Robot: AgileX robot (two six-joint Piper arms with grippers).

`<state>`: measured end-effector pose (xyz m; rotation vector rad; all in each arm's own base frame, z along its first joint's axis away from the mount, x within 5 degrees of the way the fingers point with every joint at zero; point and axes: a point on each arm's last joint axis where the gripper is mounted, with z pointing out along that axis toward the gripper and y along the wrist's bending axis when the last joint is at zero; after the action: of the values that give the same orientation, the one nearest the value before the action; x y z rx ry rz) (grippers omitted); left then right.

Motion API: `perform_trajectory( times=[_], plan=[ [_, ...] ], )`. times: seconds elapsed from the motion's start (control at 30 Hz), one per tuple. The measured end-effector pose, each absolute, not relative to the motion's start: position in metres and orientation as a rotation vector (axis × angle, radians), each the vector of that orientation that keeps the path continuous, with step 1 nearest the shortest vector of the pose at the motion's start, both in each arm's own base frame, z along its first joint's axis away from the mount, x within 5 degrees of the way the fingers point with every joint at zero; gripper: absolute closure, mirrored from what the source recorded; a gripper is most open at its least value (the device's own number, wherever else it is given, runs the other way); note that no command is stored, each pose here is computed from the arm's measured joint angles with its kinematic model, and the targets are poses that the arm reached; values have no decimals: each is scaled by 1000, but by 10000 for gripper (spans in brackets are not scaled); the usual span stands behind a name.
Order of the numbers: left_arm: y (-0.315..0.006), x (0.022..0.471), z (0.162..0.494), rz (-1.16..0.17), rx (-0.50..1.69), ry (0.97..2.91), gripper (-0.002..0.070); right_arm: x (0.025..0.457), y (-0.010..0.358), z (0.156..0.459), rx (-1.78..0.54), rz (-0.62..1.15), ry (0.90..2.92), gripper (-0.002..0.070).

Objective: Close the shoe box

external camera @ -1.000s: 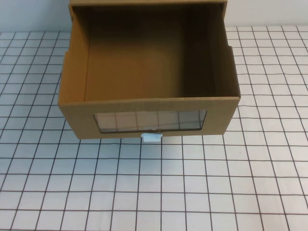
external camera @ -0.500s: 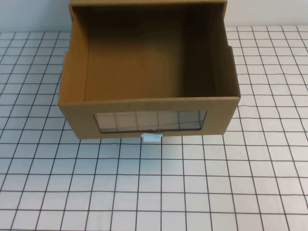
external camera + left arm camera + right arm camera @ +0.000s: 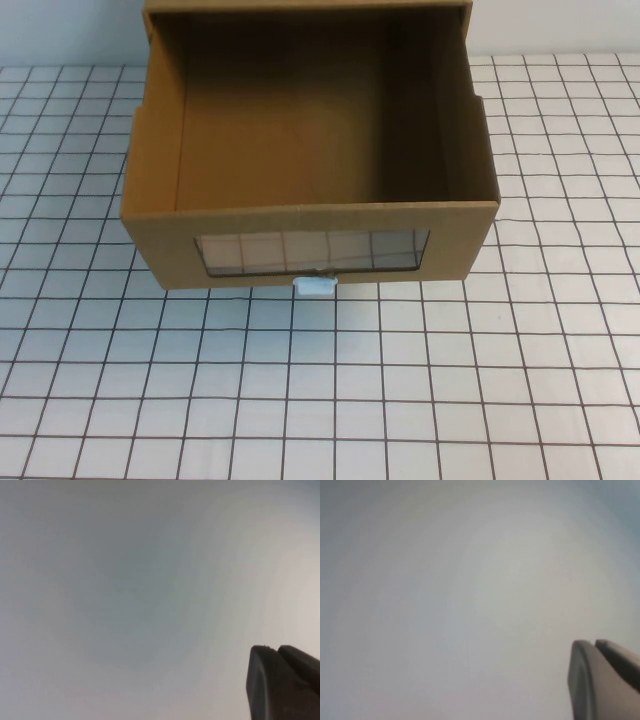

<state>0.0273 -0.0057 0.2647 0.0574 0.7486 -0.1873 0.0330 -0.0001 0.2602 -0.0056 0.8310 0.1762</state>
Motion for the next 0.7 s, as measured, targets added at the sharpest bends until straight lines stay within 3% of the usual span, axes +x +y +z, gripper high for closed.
perform_trajectory(
  times=[0.3, 0.7],
  plan=[
    [-4, 16, 289, -193, 48, 641, 680, 19, -5, 279, 30, 174, 634, 690],
    [-1, 4, 377, -193, 36, 587, 680, -24, -19, 395, 142, 325, 498, 690]
  ],
)
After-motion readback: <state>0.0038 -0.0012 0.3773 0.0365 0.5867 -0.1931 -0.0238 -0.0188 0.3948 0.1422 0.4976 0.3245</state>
